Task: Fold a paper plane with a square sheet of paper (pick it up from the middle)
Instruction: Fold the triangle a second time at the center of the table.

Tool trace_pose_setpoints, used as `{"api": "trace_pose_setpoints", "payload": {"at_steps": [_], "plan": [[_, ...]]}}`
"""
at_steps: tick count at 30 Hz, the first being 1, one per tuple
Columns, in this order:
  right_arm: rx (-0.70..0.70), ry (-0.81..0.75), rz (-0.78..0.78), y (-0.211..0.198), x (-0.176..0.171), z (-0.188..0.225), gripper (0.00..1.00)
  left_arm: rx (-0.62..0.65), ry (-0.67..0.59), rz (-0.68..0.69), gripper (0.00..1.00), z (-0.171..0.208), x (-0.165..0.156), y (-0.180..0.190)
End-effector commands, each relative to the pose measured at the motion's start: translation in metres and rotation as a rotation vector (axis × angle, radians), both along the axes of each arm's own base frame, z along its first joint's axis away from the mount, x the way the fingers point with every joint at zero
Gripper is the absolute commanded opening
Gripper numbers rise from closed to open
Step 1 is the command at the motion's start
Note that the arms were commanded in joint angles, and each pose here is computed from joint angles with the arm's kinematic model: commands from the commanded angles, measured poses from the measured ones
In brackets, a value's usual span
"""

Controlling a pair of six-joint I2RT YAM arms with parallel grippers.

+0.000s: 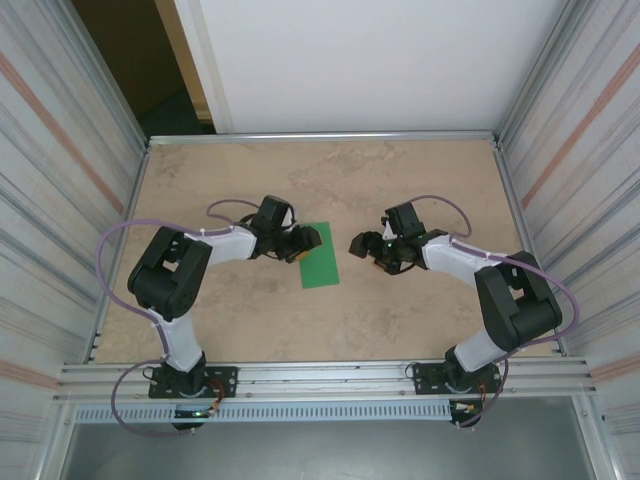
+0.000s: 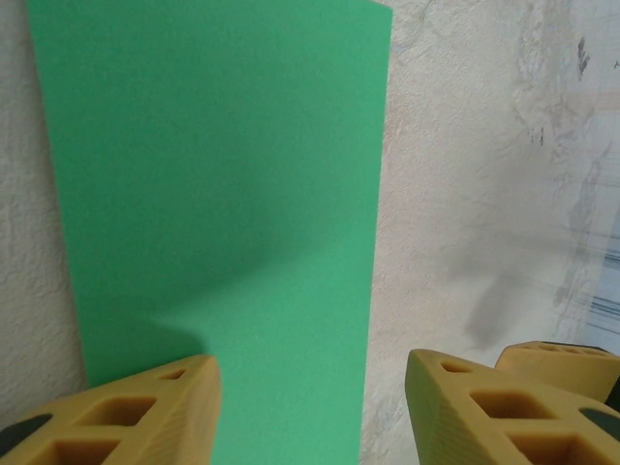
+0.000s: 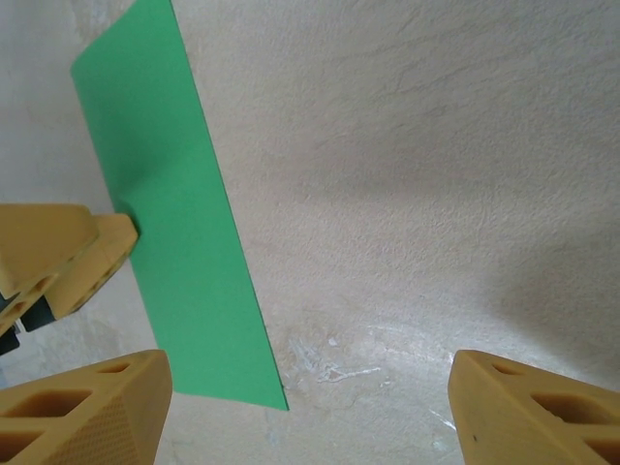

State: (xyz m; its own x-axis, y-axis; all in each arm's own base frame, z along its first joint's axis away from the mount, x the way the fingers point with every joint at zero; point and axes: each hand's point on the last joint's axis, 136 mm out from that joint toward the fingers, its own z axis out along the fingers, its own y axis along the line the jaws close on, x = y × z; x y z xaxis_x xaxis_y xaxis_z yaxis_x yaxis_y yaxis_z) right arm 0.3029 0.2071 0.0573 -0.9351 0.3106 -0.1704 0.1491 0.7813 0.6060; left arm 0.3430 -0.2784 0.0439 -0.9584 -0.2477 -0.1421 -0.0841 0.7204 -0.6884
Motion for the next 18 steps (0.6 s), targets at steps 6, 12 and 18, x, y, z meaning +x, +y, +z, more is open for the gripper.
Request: {"api": "trace_pose_setpoints", "payload": {"at_steps": [6, 12, 18], "plan": [[0.093, 0.031, 0.056, 0.019, -0.016, 0.012, 0.69, 0.063, 0.055, -0.014, 0.54, -0.021, -0.005, 0.006], [0.117, 0.094, 0.126, 0.043, -0.032, 0.007, 0.61, 0.080, 0.104, 0.018, 0.54, -0.035, -0.013, 0.014], [0.137, 0.165, 0.153, 0.054, -0.048, -0.002, 0.54, 0.109, 0.155, 0.047, 0.53, -0.043, -0.019, 0.023]]}}
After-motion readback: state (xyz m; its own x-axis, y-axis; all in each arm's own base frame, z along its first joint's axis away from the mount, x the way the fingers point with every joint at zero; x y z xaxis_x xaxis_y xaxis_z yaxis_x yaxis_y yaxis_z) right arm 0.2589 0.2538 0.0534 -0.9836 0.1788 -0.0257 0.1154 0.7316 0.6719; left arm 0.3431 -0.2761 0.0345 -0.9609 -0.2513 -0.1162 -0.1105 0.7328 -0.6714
